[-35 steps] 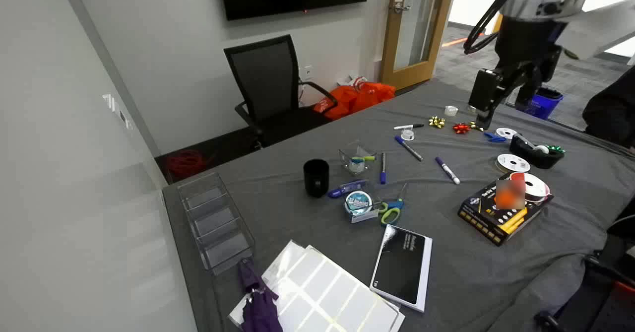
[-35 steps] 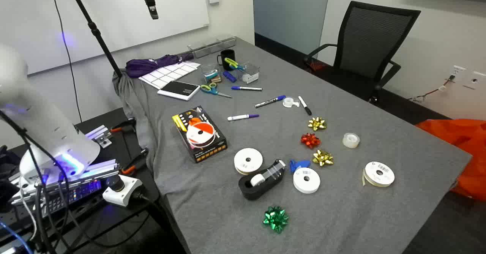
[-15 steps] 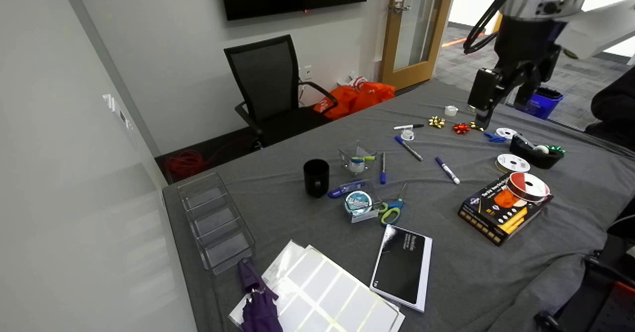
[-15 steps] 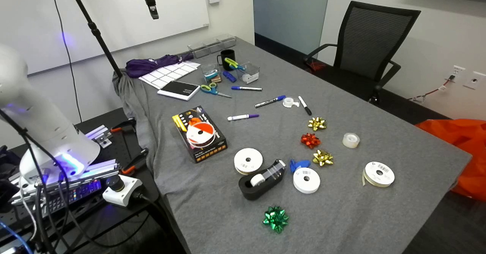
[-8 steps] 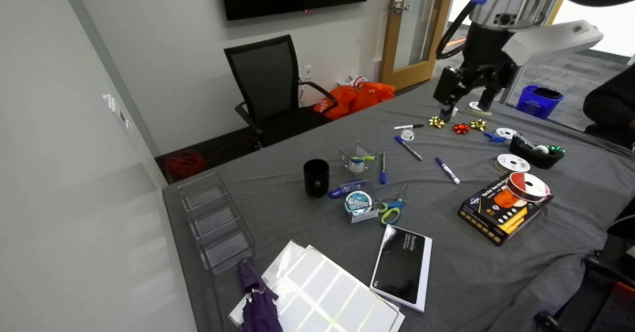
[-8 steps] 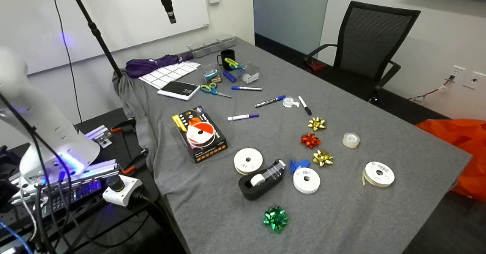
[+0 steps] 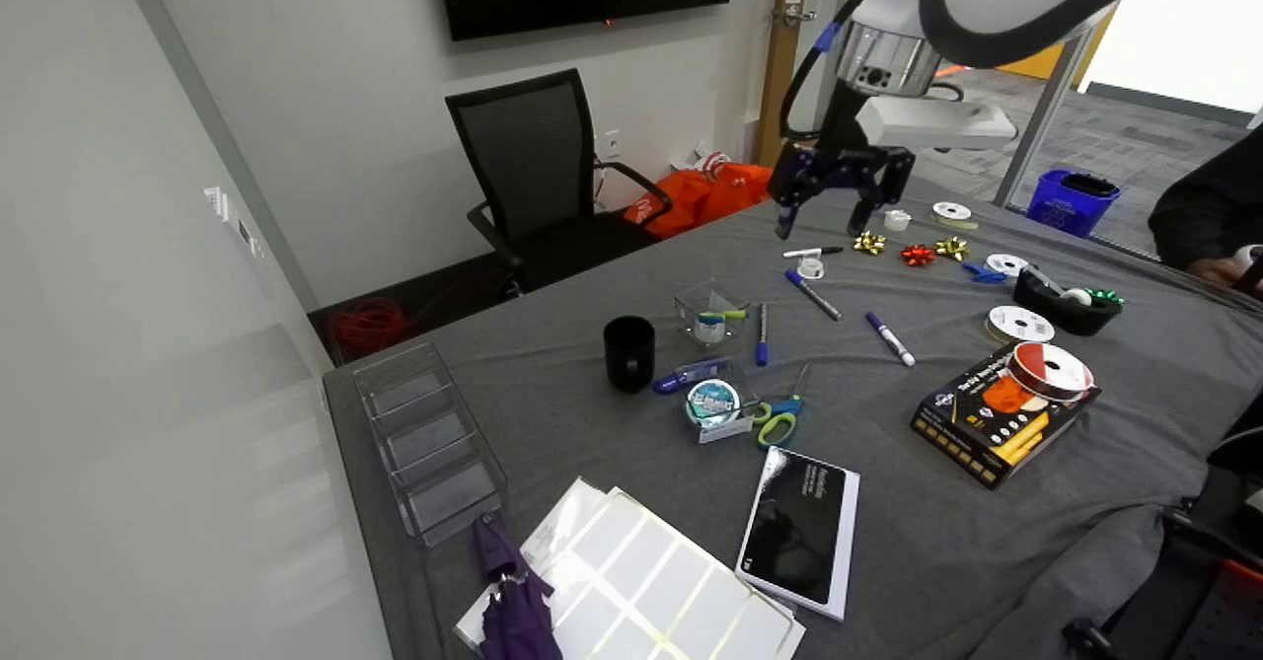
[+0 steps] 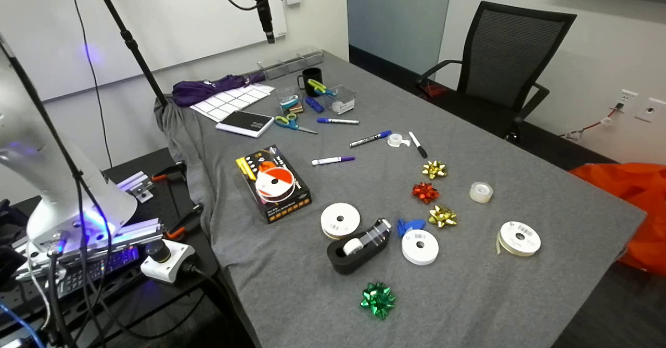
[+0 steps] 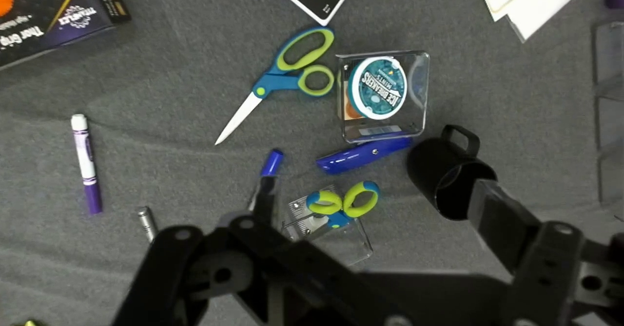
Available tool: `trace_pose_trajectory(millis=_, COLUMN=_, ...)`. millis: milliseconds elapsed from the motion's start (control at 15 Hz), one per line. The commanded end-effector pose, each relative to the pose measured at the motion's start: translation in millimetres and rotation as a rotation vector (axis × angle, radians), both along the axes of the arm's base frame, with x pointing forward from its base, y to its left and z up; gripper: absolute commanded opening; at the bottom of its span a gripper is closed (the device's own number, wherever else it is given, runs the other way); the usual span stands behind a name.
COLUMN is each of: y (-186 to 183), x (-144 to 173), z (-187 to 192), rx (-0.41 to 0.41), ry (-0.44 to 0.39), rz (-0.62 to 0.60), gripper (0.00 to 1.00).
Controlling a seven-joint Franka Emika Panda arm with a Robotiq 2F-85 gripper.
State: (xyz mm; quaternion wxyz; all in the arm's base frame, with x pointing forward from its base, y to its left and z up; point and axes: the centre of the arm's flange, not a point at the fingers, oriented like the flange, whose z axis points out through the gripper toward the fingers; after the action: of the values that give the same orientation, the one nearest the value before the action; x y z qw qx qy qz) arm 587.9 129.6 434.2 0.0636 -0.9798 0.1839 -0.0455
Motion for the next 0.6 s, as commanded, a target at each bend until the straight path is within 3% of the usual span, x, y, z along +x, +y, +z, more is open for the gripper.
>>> trace_pose_trajectory(millis=0, y=20, x=53, z=-20, rx=0.072, ry=0.009, rz=-0.030, gripper=1.00)
trace_pose_trajectory(millis=133, y=29, x=70, z=-30, rx=0.081, ry=-0.003, rz=-0.049, gripper=1.00)
trace_pose_trajectory(millis=200, y=19, x=40, z=-27, rx=0.056, ry=0.009, rz=-0.026, gripper=1.00)
trace_pose_trajectory(millis=533, y=21, x=45, z=-30, rx=0.054, ry=0.007, rz=-0.028, gripper=1.00)
